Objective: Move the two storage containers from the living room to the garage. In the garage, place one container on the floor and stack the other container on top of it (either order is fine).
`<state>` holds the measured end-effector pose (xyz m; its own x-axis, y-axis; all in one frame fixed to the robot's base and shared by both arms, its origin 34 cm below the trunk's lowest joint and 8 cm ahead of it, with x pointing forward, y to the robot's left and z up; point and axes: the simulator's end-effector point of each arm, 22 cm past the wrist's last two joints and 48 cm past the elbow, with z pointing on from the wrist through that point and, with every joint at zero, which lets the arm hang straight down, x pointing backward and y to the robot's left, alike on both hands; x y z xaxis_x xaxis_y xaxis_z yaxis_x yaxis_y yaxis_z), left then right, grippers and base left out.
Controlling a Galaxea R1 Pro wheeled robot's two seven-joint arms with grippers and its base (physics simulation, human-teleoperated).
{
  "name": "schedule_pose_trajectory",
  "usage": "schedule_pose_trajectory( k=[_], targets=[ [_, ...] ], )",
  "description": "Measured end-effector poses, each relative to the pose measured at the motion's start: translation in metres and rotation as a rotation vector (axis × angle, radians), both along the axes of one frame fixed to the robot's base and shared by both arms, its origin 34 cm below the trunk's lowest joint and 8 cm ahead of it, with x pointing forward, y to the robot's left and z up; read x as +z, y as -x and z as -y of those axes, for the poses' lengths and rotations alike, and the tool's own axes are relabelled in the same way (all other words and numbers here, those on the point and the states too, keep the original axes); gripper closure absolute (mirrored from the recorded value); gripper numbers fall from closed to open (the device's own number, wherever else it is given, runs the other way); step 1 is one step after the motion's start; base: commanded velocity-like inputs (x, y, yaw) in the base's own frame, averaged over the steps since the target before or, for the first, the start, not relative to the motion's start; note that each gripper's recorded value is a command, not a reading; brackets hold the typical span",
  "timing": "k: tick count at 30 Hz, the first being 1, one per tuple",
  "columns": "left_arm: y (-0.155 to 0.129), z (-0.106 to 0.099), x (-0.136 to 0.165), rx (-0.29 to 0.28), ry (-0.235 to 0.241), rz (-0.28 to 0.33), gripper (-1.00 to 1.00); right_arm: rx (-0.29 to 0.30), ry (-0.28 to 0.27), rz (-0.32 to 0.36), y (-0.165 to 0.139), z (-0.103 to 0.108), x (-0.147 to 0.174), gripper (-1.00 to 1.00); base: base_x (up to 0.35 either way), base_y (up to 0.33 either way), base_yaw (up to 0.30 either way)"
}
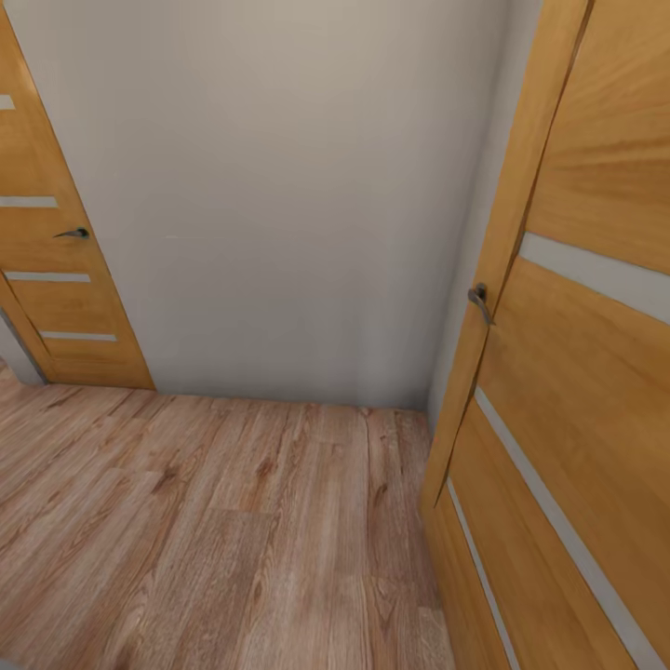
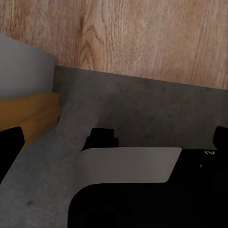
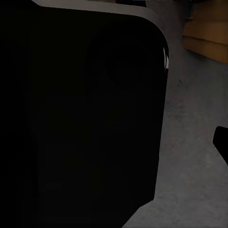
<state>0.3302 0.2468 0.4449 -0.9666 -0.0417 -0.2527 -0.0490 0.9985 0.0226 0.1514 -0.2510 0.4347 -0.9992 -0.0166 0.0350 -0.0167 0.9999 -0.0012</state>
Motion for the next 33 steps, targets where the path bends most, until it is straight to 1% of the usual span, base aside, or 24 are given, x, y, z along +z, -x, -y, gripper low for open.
schedule_pose_trajectory(
  k=[8, 22, 33],
  targets=[
    [0.0005, -0.0005, -0.0001, 0.000, -0.001, -0.002, -1.00, 0.000, 0.000, 0.000, 0.0001, 0.0000, 0.0000, -1.00, 0.028, 0.000, 0.000],
    [-0.0008, 0.0002, 0.0007, 0.001, 0.001, 0.000, -1.00, 0.001, 0.001, 0.005, -0.0016, 0.0002, 0.0001, -1.00, 0.089, 0.001, 0.000],
    [-0.0010, 0.0002, 0.0009, 0.001, 0.000, 0.001, -1.00, 0.001, 0.001, 0.005, -0.0019, 0.0001, 0.0001, -1.00, 0.138, 0.074, 0.000]
  ],
)
